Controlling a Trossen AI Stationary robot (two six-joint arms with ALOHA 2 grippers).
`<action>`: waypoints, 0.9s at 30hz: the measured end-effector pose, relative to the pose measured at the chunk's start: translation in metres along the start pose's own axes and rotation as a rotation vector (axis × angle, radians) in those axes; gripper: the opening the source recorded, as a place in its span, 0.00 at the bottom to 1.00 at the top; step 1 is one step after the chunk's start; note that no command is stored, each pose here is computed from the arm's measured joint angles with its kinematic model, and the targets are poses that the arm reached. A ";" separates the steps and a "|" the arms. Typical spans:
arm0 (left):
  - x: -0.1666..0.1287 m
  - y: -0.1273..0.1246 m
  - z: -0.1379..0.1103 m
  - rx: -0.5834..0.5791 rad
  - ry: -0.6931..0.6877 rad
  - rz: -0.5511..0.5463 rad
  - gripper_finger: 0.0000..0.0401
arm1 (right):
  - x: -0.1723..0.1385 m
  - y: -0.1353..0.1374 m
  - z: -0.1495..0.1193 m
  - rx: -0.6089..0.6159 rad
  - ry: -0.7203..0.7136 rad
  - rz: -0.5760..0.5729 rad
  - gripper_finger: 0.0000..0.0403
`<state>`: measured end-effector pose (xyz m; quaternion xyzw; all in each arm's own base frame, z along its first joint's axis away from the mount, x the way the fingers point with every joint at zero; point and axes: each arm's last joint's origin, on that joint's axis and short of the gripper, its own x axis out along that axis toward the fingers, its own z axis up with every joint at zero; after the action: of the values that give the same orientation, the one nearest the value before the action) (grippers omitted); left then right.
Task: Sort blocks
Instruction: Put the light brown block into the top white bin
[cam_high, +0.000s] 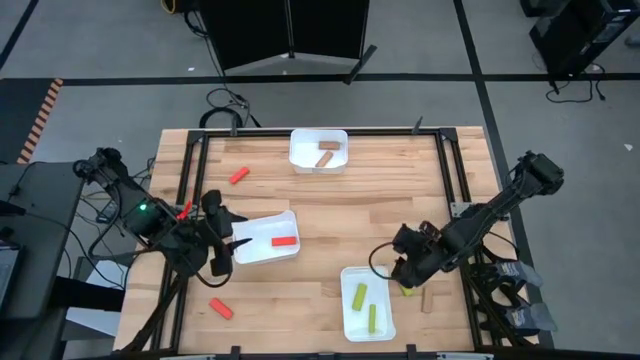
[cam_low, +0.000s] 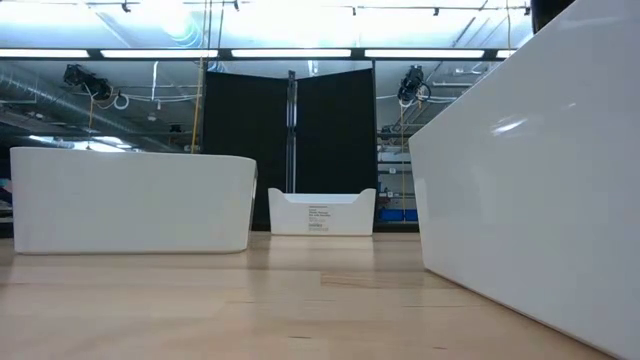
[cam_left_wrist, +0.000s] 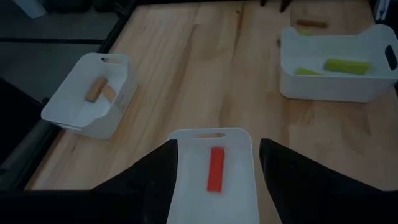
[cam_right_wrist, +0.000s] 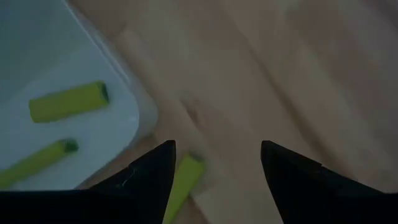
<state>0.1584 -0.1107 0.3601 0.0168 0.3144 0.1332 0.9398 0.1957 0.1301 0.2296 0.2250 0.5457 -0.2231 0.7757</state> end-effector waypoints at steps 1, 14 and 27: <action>0.000 0.000 0.000 -0.002 -0.002 0.003 0.58 | 0.000 0.003 -0.003 0.015 0.016 0.001 0.61; 0.000 0.001 0.001 0.015 -0.028 0.039 0.58 | -0.007 0.009 -0.072 0.357 0.102 -0.151 0.61; 0.000 0.003 0.002 0.037 -0.059 0.087 0.58 | 0.028 0.037 -0.096 0.538 0.198 -0.176 0.62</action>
<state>0.1587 -0.1081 0.3617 0.0520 0.2877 0.1674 0.9416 0.1545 0.2140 0.1773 0.3949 0.5574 -0.4032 0.6089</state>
